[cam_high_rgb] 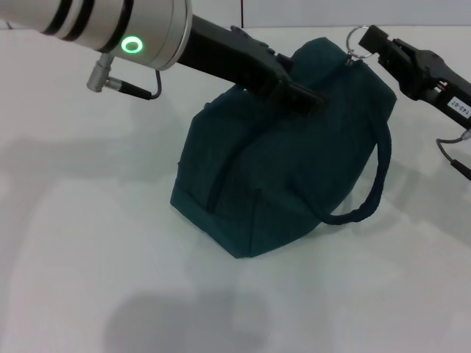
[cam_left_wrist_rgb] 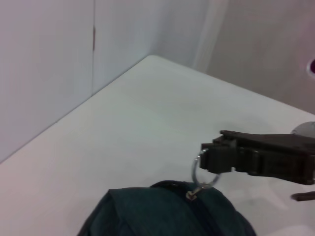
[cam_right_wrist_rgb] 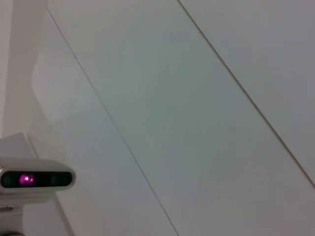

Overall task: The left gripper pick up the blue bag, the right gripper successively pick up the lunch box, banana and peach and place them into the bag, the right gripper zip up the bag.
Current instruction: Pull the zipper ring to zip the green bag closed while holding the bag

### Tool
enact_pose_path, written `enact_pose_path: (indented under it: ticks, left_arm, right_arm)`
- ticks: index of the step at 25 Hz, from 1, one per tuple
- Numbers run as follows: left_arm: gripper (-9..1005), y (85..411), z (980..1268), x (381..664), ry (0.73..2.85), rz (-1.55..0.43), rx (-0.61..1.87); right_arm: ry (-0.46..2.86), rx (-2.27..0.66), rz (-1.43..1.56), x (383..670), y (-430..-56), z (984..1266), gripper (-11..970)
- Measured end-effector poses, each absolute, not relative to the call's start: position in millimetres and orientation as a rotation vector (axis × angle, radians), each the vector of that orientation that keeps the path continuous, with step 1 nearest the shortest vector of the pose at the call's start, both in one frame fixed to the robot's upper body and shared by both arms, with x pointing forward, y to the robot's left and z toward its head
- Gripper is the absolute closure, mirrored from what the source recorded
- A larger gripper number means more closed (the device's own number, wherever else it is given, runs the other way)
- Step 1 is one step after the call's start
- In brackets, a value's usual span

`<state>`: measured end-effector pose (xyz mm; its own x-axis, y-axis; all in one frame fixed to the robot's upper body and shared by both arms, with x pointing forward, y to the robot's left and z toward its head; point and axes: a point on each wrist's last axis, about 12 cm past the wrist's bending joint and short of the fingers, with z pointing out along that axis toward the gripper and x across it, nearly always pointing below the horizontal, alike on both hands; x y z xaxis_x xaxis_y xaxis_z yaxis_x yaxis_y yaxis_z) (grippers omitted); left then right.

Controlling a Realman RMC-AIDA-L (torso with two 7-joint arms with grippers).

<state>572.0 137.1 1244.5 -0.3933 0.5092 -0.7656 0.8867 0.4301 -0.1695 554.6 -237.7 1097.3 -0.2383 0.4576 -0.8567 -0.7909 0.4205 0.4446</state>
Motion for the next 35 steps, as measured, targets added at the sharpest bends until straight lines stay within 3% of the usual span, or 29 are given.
enact_pose_path:
  ticks: [7, 12, 23, 31, 35]
  left_arm:
    - [174, 138, 1237, 574, 2.085, -0.727, 1.16]
    - [273, 143, 1233, 570, 2.031, -0.7, 1.208]
    - [707, 141, 1235, 567, 1.989, -0.703, 1.236]
    - [928, 139, 1233, 566, 1.964, -0.687, 1.282]
    - [950, 138, 1233, 566, 1.953, -0.683, 1.295]
  right_arm:
    - [1.371, -0.327, 1.206, 554, -237, 1097, 887]
    - [1.37, -0.327, 1.206, 555, -237, 1097, 886]
    - [1.372, -0.324, 1.207, 554, -238, 1097, 883]
    - [1.373, -0.322, 1.209, 555, -237, 1097, 881]
    - [1.379, -0.315, 1.204, 555, -238, 1097, 880]
